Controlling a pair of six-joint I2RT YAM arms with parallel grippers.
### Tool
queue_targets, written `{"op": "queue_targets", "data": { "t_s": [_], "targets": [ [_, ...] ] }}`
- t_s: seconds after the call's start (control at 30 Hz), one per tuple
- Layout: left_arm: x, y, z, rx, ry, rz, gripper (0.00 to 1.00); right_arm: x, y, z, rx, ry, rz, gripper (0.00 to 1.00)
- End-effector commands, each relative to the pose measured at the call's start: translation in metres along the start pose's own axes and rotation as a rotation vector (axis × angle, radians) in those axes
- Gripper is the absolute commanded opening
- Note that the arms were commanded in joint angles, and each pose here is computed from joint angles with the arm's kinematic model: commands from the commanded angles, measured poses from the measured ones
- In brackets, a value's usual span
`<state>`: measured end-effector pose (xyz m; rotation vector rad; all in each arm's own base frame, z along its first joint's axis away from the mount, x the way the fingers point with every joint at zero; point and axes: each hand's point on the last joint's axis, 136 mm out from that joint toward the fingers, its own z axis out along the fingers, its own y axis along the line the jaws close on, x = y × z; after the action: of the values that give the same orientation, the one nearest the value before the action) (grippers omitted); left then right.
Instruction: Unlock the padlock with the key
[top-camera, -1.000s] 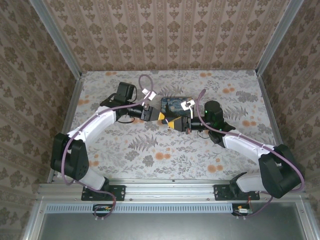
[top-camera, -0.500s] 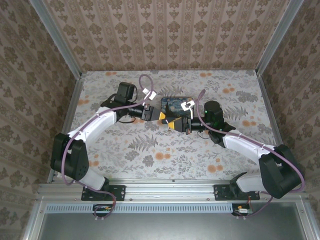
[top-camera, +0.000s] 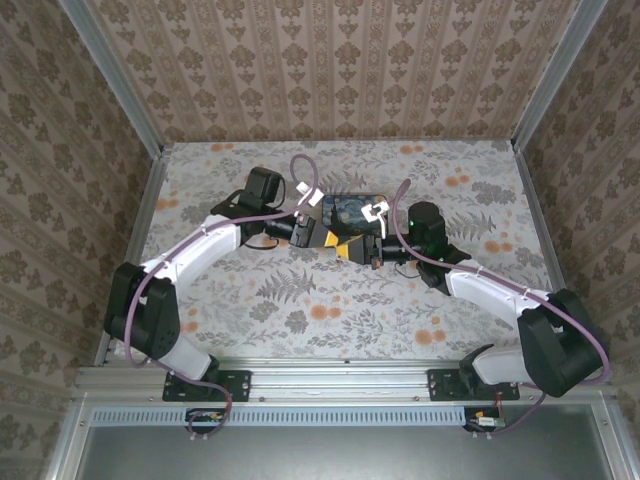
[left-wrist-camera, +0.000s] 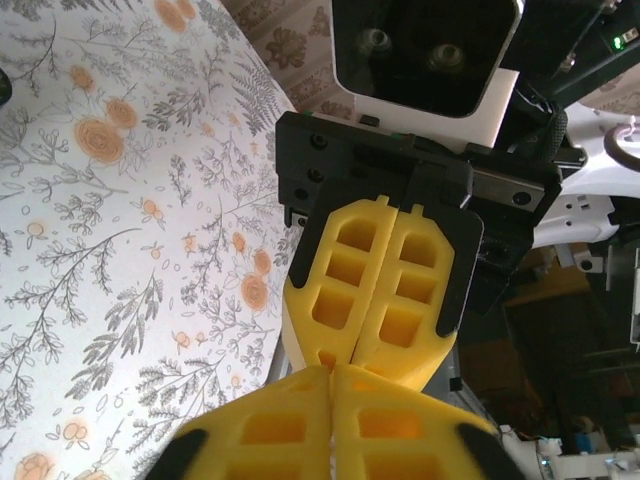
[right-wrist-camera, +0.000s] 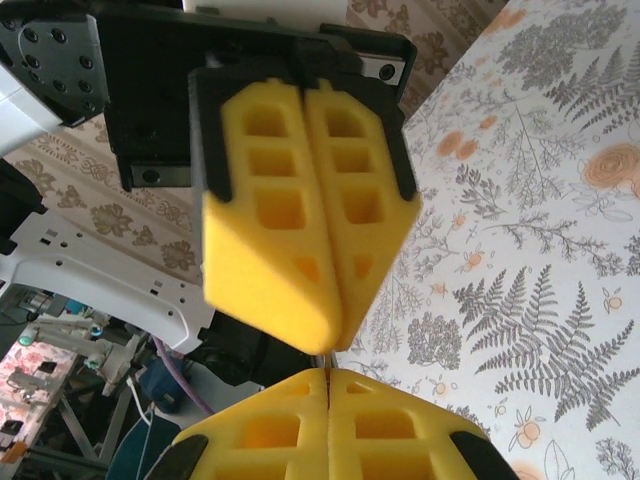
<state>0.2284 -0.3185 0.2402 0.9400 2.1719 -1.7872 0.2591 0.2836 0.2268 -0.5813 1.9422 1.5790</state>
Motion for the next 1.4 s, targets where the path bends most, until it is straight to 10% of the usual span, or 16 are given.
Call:
{"op": "queue_targets", "data": {
  "t_s": [0.0,0.27,0.73,1.0,1.37],
  "targets": [
    [-0.004,-0.011,0.001,0.047,0.01,0.044,0.0,-0.005,0.013,-0.001,-0.026,-0.002,-0.041,0.0],
    [-0.018,-0.005,-0.009,0.013,-0.085,0.05,0.0,-0.006,0.016,-0.007,-0.026,-0.027,-0.042,0.23],
    [-0.022,-0.013,-0.012,0.048,-0.106,0.064,0.0,-0.014,0.009,-0.001,-0.019,-0.035,-0.014,0.22],
    [-0.02,-0.01,-0.019,0.028,-0.132,0.053,0.0,-0.021,-0.005,-0.014,0.057,-0.111,0.008,0.47],
    [-0.032,-0.002,-0.022,0.0,-0.208,0.047,0.0,-0.041,-0.007,-0.009,-0.019,-0.22,0.148,0.47]
  ]
}}
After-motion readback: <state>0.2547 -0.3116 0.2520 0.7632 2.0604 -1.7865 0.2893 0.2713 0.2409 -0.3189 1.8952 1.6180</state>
